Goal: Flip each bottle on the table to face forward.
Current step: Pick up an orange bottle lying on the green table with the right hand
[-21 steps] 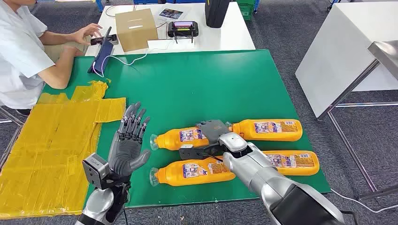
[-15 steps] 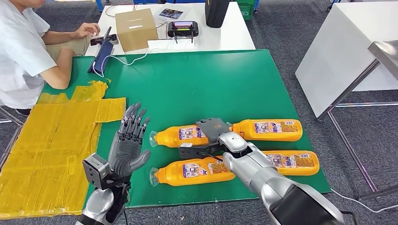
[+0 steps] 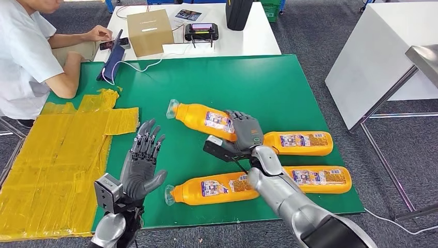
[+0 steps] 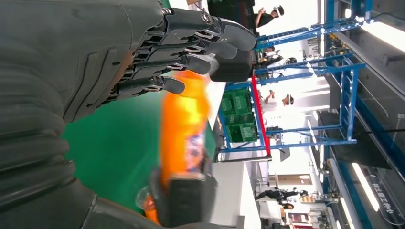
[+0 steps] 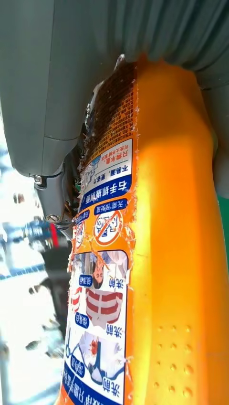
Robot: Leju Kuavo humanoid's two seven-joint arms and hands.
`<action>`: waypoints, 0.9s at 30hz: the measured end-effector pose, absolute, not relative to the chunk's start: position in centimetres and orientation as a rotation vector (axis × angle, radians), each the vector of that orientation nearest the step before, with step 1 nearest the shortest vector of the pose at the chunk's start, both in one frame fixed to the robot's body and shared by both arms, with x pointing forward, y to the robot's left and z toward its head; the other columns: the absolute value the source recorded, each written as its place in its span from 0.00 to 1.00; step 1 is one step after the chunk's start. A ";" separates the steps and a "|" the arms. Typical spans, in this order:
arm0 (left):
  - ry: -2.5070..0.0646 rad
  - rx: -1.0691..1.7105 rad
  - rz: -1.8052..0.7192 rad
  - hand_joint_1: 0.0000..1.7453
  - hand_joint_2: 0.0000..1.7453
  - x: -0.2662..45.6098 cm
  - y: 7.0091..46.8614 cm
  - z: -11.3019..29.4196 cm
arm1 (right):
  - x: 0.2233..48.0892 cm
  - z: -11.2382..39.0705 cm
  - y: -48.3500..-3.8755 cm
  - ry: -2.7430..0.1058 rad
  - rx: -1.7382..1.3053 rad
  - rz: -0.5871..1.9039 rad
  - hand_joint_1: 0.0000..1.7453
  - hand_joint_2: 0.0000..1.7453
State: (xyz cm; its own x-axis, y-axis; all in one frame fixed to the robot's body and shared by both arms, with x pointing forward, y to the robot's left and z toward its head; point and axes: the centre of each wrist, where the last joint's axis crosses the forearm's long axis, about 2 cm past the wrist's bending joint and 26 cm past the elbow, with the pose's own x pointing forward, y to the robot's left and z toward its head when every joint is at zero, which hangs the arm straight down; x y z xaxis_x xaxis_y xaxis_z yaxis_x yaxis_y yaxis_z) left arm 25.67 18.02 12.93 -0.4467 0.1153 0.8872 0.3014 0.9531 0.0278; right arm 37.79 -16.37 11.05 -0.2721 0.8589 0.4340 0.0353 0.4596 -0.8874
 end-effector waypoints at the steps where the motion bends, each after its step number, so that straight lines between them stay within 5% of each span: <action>1: -2.034 -0.293 -0.219 0.00 1.00 25.6 18.0 12.9 | 37.7 11.1 -16.7 -1.660 -0.778 0.935 1.00 1.00; 8: -2.028 -0.282 -0.217 0.00 1.00 25.4 18.1 12.7 | 37.4 10.9 -18.6 -1.659 -0.616 0.694 1.00 1.00; 14: -2.030 -0.270 -0.210 0.00 1.00 25.5 18.4 12.6 | 34.6 10.2 -17.4 -1.707 0.037 0.537 1.00 1.00; 27: -2.046 -0.285 -0.225 0.00 1.00 26.7 18.5 13.4 | 29.4 12.5 -11.7 -1.889 0.518 0.744 1.00 1.00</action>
State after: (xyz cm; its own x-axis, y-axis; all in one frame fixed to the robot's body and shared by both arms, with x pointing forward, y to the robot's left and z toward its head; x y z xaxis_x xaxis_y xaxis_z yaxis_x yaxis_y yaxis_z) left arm 26.66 18.55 13.35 -0.4574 0.1064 0.8829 0.2955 0.9546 0.0381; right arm 29.36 -11.65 12.50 -0.4087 -0.0270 0.9123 -0.6419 0.7190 -0.2663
